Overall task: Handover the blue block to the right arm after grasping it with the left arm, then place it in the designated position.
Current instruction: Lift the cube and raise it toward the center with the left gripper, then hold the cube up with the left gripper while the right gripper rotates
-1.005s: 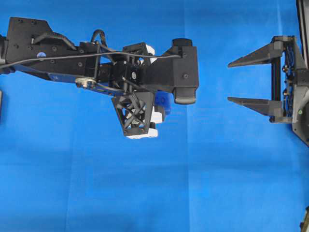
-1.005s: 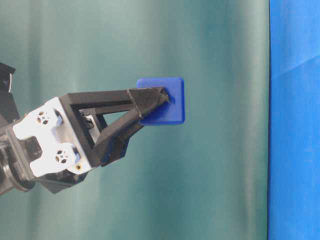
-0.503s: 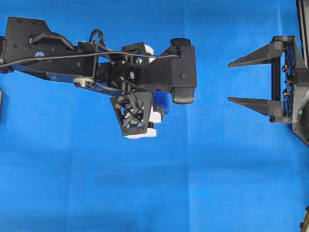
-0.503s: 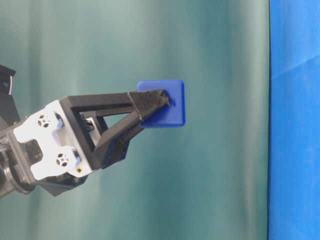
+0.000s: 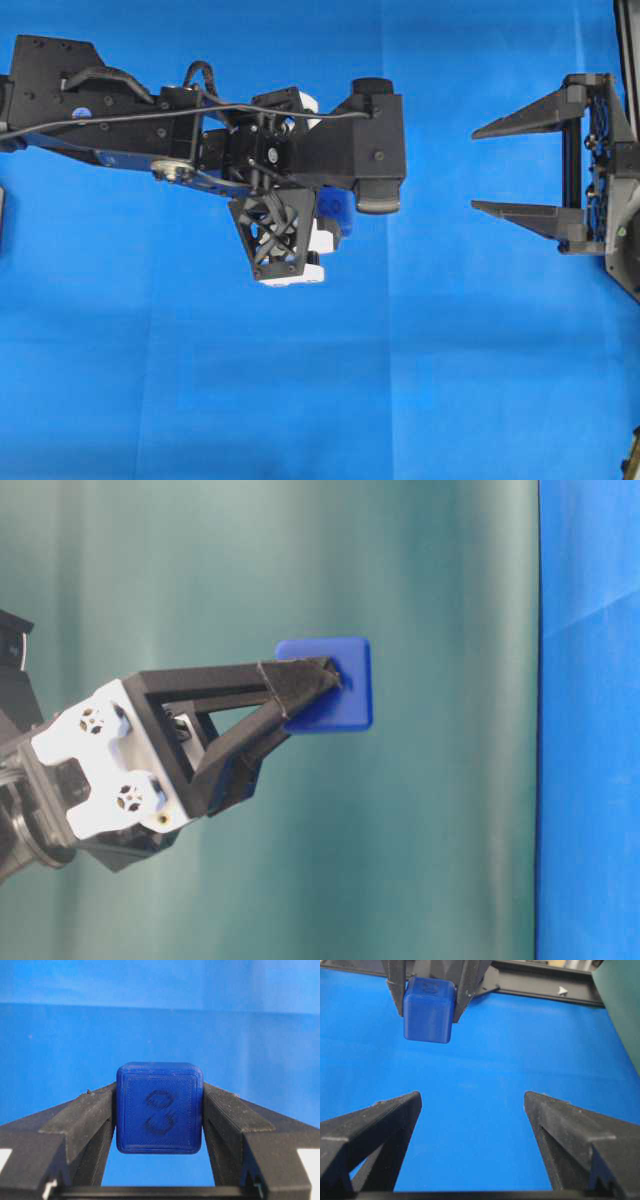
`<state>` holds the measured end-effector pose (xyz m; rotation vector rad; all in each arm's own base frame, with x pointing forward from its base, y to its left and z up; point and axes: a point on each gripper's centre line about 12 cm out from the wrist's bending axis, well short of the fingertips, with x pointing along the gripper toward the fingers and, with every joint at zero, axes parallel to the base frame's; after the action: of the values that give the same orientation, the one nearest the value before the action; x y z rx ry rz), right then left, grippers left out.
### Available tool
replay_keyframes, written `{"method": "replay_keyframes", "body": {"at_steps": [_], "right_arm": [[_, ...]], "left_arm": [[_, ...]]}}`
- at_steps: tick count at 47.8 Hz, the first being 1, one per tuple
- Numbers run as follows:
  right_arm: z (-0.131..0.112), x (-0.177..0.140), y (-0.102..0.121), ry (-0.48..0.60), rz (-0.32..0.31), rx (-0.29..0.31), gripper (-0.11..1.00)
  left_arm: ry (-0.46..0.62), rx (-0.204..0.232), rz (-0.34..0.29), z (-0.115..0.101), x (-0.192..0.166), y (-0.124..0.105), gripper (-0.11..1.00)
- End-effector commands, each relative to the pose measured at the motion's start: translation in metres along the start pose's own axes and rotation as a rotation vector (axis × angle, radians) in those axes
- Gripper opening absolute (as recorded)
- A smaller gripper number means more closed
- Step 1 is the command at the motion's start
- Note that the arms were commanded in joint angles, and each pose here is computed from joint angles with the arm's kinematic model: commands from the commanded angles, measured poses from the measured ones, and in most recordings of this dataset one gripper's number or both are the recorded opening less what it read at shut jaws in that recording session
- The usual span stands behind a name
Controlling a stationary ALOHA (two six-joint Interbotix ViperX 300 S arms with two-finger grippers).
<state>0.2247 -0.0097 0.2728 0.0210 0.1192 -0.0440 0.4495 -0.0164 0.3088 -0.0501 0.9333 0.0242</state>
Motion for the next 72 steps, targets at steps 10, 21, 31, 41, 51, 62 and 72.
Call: {"method": "replay_keyframes", "body": {"at_steps": [10,21,31,41,51,62,72], "right_arm": [[0.016,0.002,0.000,-0.034,-0.002,0.006,0.98],[0.020,0.004,0.000,-0.043,-0.001,0.003,0.98],[0.022,0.005,0.000,-0.045,-0.001,0.003,0.98],[0.024,0.006,0.000,-0.049,-0.001,0.003,0.98],[0.024,0.006,0.000,-0.051,-0.001,0.003,0.98],[0.024,0.006,0.000,-0.048,-0.001,0.003,0.98],[0.024,0.006,0.000,-0.046,-0.001,0.003,0.98]], "left_arm": [[-0.242,-0.001,-0.017,-0.010,-0.035,0.005,0.46],[-0.474,-0.005,-0.039,-0.028,-0.052,0.009,0.46],[-0.640,0.001,-0.057,-0.044,-0.064,0.009,0.46],[-0.761,0.013,-0.067,-0.061,-0.073,0.010,0.46],[-0.834,0.060,-0.051,-0.075,-0.075,0.011,0.46],[-0.841,0.059,-0.047,-0.077,-0.072,0.013,0.46],[-0.842,0.051,-0.049,-0.076,-0.073,0.013,0.46]]}}
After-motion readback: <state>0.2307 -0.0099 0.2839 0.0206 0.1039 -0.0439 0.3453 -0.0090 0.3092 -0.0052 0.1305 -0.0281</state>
